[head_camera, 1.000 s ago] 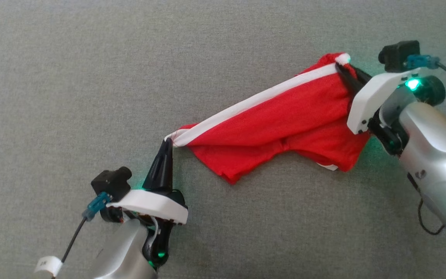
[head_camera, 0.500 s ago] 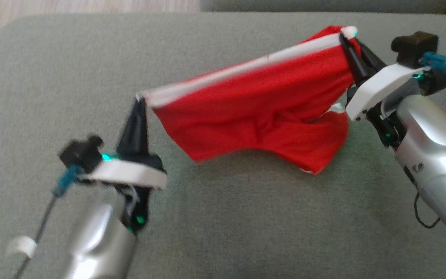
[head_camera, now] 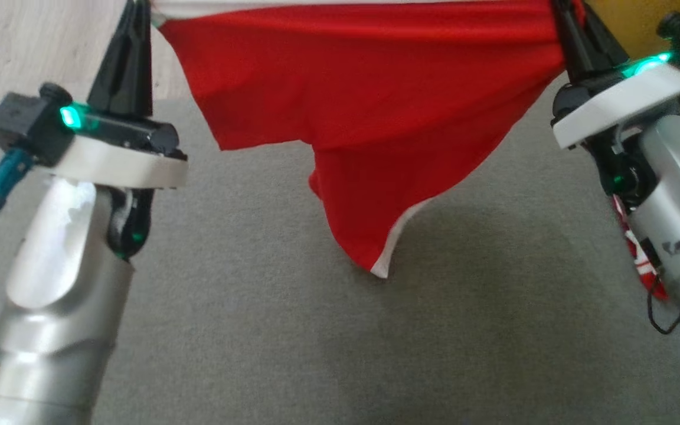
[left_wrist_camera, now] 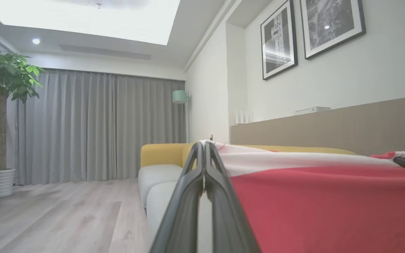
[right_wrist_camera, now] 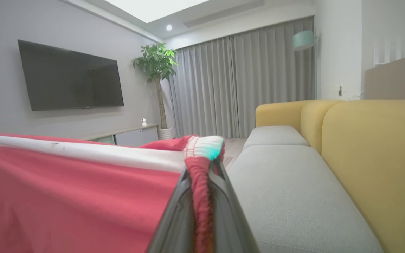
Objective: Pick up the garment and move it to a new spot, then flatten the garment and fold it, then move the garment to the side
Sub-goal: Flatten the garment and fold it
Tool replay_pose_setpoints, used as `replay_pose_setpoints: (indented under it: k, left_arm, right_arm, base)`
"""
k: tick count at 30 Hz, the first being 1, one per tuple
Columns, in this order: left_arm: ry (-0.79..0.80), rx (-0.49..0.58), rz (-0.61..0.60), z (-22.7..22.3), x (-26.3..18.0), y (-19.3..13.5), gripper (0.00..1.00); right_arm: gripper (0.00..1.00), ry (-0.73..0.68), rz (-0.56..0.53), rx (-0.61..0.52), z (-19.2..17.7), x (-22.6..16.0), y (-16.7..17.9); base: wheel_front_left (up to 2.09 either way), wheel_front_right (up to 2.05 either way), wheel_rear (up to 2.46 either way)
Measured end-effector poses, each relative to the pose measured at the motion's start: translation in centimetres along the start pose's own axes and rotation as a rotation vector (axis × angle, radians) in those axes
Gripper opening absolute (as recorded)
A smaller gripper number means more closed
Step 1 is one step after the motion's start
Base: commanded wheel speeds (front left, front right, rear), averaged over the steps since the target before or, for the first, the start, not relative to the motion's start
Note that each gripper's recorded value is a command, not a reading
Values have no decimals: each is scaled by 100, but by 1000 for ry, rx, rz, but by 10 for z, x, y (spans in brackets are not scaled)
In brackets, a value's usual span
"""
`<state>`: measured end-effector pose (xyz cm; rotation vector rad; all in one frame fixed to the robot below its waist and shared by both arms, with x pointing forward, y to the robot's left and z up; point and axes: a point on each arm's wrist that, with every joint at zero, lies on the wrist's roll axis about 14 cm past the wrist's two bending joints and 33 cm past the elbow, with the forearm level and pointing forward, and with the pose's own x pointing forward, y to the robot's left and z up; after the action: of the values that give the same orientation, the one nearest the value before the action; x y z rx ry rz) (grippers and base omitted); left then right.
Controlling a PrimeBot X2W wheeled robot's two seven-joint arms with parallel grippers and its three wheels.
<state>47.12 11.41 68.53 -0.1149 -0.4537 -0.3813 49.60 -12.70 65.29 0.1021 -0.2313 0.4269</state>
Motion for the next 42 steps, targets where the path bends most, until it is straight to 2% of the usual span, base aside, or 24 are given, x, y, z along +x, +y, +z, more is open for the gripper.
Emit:
replay_pose_setpoints:
  k: [8, 14, 18, 23, 28, 31, 33, 38, 42]
  left_arm:
    - [-37, 82, -43, 28, 20, -6, 0]
    - [3, 123, -43, 12, 45, 1, 0]
    - [-18, 215, 11, 2, 79, 23, 0]
    - [-135, 296, 59, 23, 114, 37, 0]
    - [-257, 284, 85, 54, 127, 37, 0]
    - [-227, 262, 92, 36, 113, 39, 0]
    - [-137, 207, 113, -2, 91, 41, 0]
    - [172, 31, 179, -113, -5, 26, 0]
    - [341, -61, 233, -155, -77, 16, 0]
  right_arm:
    - [0, -64, -1, 0, 32, -10, -11]
    - [0, -14, -33, 3, 8, 4, -29]
    - [0, -38, -61, -39, -1, 42, -43]
    - [0, -170, -82, -137, 35, 90, -56]
    - [0, -253, -63, -200, 52, 109, -50]
    - [1, -179, -47, -200, 12, 106, -44]
    - [1, -82, -46, -178, -32, 90, -42]
    - [0, 170, -67, -102, -131, 19, -34]
    - [0, 295, -75, -21, -174, -38, -12]
  base:
    - [0, 0, 0]
    - [0, 0, 0]
    - [0, 0, 0]
    - [0, 0, 0]
    - [0, 0, 0]
    - [0, 0, 0]
    - [0, 0, 0]
    - [0, 0, 0]
    - [0, 0, 0]
